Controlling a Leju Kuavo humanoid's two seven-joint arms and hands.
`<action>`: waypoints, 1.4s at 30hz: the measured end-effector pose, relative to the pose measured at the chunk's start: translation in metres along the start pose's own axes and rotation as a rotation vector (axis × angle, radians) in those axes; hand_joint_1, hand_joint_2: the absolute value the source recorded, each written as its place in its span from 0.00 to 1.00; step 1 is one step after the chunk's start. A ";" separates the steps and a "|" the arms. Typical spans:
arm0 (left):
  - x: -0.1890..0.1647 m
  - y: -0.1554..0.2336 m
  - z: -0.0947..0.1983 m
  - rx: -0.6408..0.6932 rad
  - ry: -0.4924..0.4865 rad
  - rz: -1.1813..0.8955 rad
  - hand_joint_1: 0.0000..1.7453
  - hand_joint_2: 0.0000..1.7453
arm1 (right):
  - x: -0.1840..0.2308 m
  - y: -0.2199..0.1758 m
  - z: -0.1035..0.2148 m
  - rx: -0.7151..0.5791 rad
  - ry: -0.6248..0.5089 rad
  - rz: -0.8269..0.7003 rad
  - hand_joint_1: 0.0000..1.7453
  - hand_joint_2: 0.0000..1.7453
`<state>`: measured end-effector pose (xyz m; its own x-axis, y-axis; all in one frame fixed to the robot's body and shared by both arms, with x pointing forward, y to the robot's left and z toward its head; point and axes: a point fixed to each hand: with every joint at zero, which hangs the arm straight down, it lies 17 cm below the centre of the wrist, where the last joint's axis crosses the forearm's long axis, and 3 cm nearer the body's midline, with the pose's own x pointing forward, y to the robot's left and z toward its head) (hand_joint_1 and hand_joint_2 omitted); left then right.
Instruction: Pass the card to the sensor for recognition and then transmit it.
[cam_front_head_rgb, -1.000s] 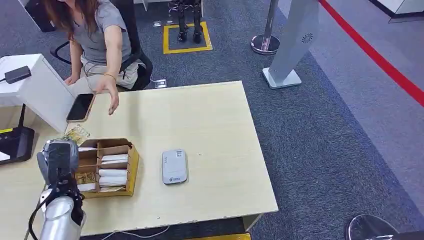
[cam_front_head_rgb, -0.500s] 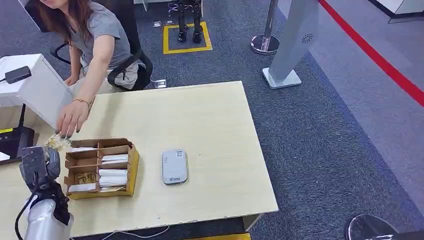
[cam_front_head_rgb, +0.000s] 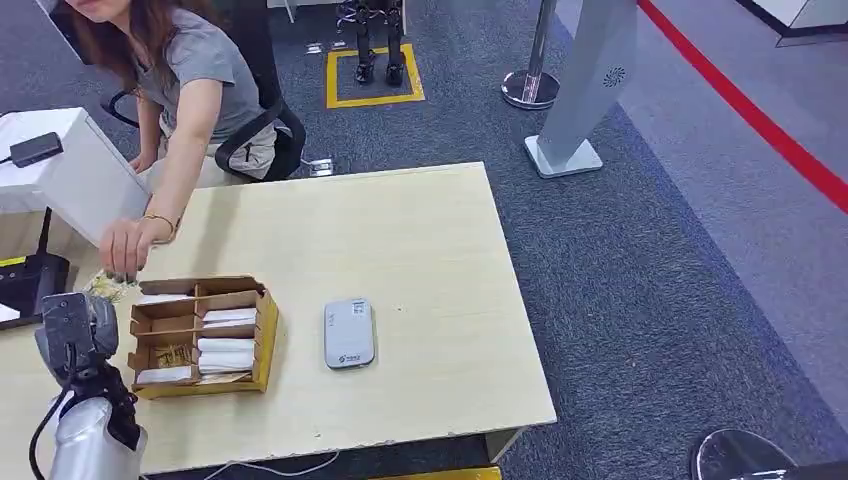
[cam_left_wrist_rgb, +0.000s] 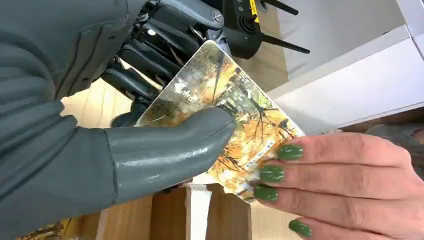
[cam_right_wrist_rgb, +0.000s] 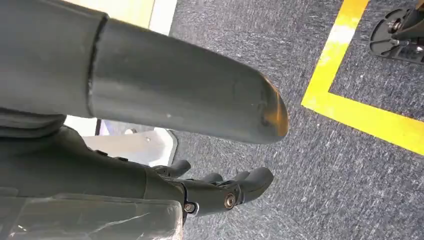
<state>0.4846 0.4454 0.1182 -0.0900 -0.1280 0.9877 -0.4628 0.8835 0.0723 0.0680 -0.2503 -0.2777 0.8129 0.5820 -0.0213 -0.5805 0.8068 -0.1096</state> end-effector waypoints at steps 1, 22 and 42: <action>0.000 0.000 0.000 0.001 0.001 0.000 0.00 1.00 | 0.000 0.000 0.000 0.000 0.000 0.001 0.00 0.00; 0.015 0.007 0.011 0.037 -0.079 -0.087 0.00 1.00 | -0.001 0.001 0.000 -0.001 -0.001 -0.009 0.00 0.00; 0.122 0.016 0.118 0.139 -0.514 -0.599 0.00 1.00 | -0.019 0.017 -0.001 0.020 0.029 -0.089 0.00 0.00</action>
<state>0.3627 0.3908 0.2238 -0.1705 -0.7844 0.5963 -0.6634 0.5388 0.5192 0.0433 -0.2478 -0.2806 0.8620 0.5051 -0.0415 -0.5067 0.8571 -0.0926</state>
